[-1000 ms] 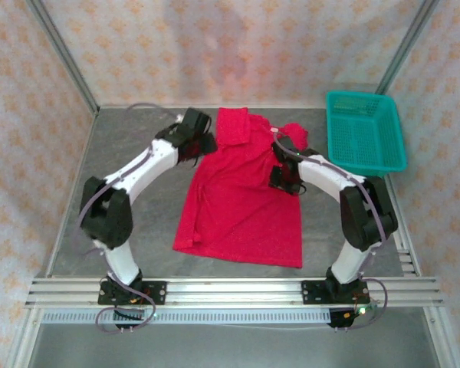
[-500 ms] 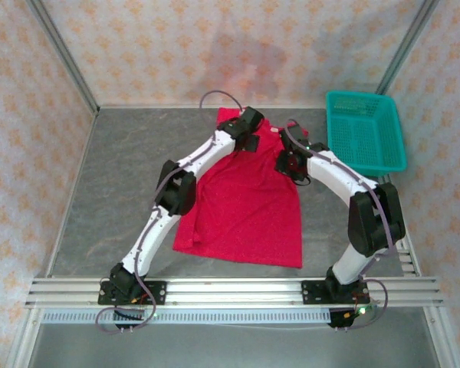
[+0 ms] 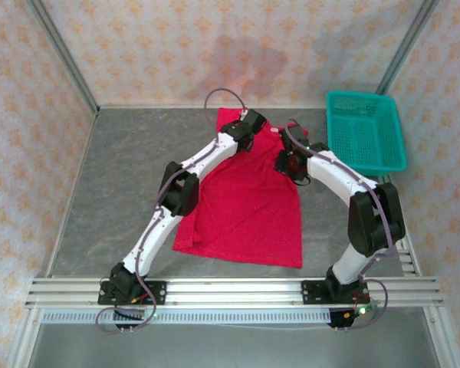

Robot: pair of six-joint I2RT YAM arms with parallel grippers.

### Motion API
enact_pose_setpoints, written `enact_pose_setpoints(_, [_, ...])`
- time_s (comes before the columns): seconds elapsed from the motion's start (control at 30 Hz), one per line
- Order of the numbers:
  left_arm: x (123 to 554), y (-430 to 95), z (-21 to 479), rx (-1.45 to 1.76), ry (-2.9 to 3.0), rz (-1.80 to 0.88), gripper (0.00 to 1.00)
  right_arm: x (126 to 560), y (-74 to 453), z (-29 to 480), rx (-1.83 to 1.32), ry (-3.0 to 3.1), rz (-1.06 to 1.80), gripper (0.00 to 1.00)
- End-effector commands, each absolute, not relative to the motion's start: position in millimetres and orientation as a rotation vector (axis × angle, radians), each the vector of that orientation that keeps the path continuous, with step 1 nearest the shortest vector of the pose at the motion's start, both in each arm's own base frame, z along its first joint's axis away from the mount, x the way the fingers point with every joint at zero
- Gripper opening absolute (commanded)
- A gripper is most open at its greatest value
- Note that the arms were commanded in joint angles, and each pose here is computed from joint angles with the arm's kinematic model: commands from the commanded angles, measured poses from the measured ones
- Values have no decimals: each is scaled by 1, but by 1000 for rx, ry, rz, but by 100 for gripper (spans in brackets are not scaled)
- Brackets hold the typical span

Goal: Fold the inside-out t-shirt

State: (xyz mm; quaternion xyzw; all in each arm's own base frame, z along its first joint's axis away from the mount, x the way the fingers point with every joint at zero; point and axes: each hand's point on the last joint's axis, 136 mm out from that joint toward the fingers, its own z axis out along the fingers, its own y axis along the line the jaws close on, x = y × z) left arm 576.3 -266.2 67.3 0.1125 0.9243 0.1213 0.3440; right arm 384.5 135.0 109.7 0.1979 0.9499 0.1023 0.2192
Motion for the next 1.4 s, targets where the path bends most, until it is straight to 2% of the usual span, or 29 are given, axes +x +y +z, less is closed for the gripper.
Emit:
enact_pose_setpoints(0.0, [582,-261,60,300,2388,370,54,389,136,113,561,2612,302,36])
enact_pose_setpoints(0.1, [583,-269,57,307,2397,304,56,389,136,112,560,2615,299,36])
enact_pose_setpoints(0.33, [585,-271,50,284,2443,199,56,390,139,109,564,2624,311,35])
enact_pose_setpoints(0.43, [587,-267,46,267,2465,161,45,390,139,109,562,2624,313,34])
enact_pose_setpoints(0.67, [588,-255,38,230,2517,117,0,390,136,118,555,2605,300,31])
enact_pose_setpoints(1.07, [593,-228,81,135,2464,203,0,397,148,103,547,2631,355,27])
enact_pose_setpoints(1.37, [521,-180,37,-152,2745,123,0,381,184,45,504,2786,392,29])
